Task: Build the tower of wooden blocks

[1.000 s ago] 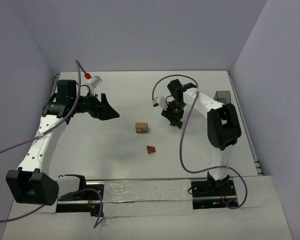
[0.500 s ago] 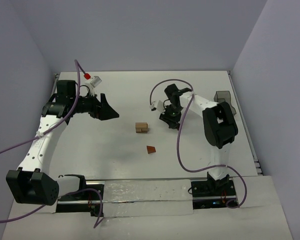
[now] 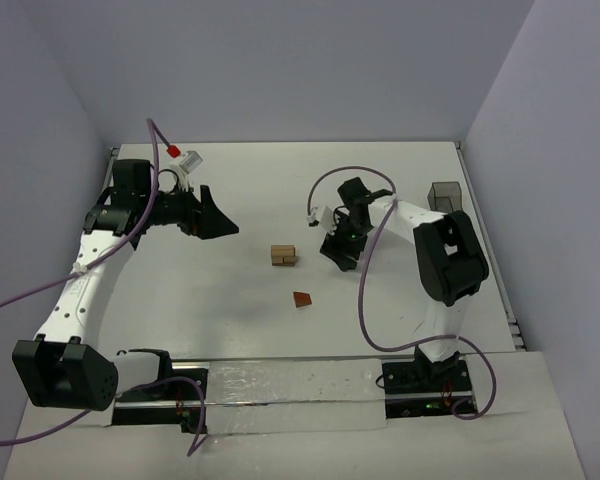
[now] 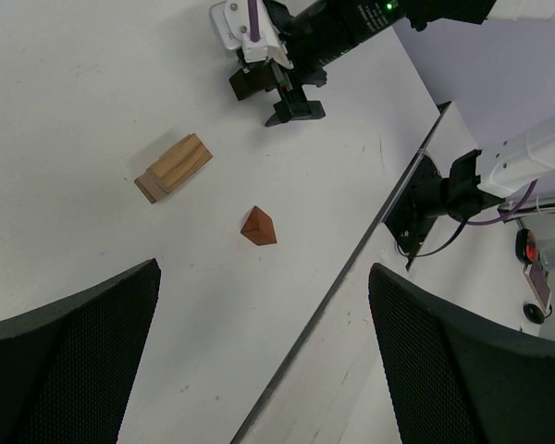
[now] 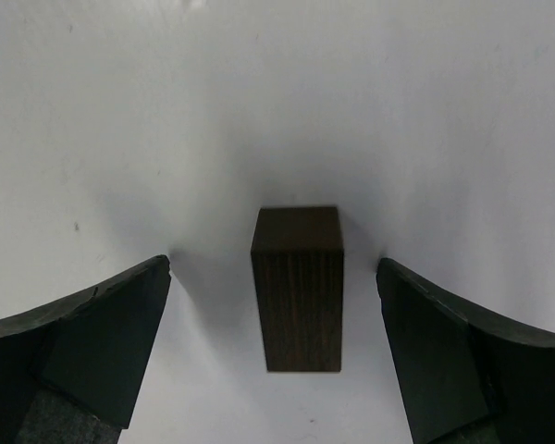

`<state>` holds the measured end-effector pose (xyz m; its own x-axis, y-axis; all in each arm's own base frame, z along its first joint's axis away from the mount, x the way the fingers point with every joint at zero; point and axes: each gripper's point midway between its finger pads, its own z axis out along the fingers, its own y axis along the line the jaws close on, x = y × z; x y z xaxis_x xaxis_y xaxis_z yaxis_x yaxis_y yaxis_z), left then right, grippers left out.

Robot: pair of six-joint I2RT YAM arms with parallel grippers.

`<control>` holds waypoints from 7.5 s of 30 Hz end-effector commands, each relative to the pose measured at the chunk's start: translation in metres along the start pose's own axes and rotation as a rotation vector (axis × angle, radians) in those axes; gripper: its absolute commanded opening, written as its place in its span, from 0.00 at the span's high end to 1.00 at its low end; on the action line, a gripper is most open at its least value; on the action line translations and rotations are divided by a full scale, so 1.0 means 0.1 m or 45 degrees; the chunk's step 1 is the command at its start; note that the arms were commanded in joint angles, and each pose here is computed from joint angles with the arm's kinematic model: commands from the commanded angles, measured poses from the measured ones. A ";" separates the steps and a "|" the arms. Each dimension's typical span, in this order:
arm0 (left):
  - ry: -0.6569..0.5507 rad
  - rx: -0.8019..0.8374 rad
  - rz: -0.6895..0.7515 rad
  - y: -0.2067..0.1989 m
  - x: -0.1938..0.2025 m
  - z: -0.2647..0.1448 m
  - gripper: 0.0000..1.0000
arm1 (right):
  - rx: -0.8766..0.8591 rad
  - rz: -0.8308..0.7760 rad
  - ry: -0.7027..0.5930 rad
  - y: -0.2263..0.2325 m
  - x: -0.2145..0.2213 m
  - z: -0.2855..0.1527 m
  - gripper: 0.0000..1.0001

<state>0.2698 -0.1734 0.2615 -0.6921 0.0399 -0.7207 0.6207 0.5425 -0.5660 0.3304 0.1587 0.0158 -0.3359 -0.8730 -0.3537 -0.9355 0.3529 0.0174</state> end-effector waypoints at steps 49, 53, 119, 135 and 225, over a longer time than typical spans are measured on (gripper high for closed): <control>-0.075 0.058 0.051 -0.06 -0.12 0.00 0.01 | 0.116 -0.004 -0.313 -0.16 -0.22 -0.66 0.87; -0.076 0.059 0.051 -0.05 -0.12 0.01 0.01 | 0.087 -0.041 -0.367 -0.06 -0.43 -0.90 0.90; -0.185 0.180 -0.131 0.17 -0.22 -0.27 0.01 | -0.099 -0.453 -0.296 0.65 -1.92 -0.47 0.91; -0.180 0.173 -0.137 0.19 -0.21 -0.26 0.01 | -0.097 -0.418 -0.292 0.63 -1.93 -0.40 0.90; -0.257 0.235 0.063 -0.05 -0.25 -0.43 0.01 | -0.015 -0.421 -0.527 1.10 -1.57 -1.66 0.08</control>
<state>0.2738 -0.1405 0.2862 -0.6663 -0.1338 -0.7336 0.6355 0.4129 -0.6525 0.2918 0.2993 0.2256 0.0157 -0.7334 -0.6796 -0.9780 0.1301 -0.1630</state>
